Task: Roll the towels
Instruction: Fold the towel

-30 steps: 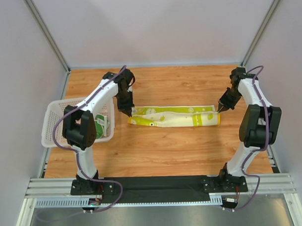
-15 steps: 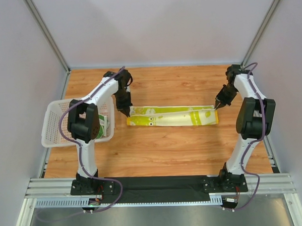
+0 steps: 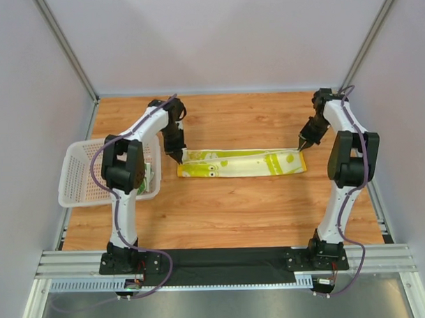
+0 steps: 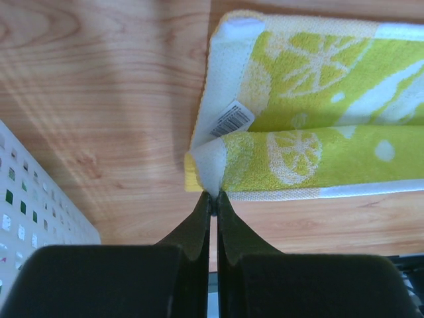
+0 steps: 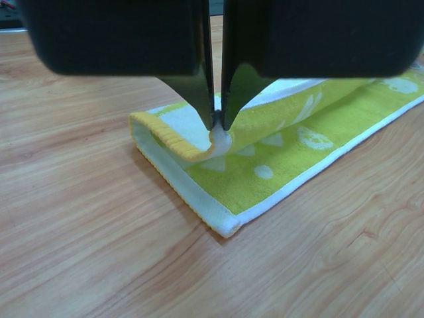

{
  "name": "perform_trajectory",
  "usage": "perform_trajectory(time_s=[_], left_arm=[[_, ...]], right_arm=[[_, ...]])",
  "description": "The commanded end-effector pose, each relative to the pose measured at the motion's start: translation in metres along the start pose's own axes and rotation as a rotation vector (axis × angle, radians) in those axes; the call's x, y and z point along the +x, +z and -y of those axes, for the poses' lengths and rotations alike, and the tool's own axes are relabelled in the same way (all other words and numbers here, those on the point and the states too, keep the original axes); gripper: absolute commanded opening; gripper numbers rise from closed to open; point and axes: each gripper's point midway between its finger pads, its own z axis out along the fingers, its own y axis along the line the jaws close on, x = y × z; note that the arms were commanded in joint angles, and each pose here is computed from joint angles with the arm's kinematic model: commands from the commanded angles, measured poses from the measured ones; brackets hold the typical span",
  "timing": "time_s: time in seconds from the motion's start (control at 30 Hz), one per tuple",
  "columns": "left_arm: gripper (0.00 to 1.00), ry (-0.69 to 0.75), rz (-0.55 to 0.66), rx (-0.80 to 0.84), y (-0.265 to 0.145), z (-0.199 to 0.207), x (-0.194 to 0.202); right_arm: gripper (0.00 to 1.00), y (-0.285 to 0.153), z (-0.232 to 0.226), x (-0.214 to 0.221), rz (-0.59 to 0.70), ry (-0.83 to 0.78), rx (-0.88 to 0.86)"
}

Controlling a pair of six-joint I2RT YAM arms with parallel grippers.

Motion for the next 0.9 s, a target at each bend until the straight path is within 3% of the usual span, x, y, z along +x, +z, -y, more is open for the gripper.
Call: perform_trajectory(time_s=[0.0, 0.23, 0.3, 0.37, 0.43, 0.47, 0.57, 0.67, 0.87], left_arm=[[0.0, 0.02, 0.023, 0.012, -0.01, 0.001, -0.012], [0.0, 0.014, 0.024, 0.001, -0.004, -0.001, -0.026], [0.05, 0.013, 0.023, -0.003, -0.004, -0.003, -0.029], [0.19, 0.01, 0.038, -0.002, -0.006, -0.004, -0.035], [0.33, 0.006, 0.062, 0.003, -0.01, -0.004, -0.043], [0.37, 0.014, 0.073, 0.007, -0.012, -0.003, -0.046], [0.51, 0.023, 0.107, 0.009, -0.023, -0.001, -0.052], [0.6, 0.032, 0.161, 0.017, -0.039, 0.0, -0.057], [0.63, 0.057, 0.254, 0.009, -0.069, -0.001, -0.052]], right_arm=[[0.0, 0.001, -0.004, -0.007, 0.01, 0.01, 0.013], [0.0, 0.016, -0.003, -0.012, 0.001, 0.025, 0.039], [0.0, 0.018, -0.002, -0.014, -0.001, 0.03, 0.05], [0.0, 0.019, -0.003, -0.016, 0.002, 0.039, 0.057], [0.1, 0.02, -0.003, -0.018, 0.007, 0.044, 0.059], [0.23, 0.019, -0.003, -0.02, 0.012, 0.044, 0.06], [0.46, 0.014, -0.005, -0.026, 0.03, 0.043, 0.06], [0.58, 0.006, -0.008, -0.031, 0.055, 0.026, 0.049], [0.6, -0.031, -0.011, -0.04, 0.154, -0.019, 0.034]])
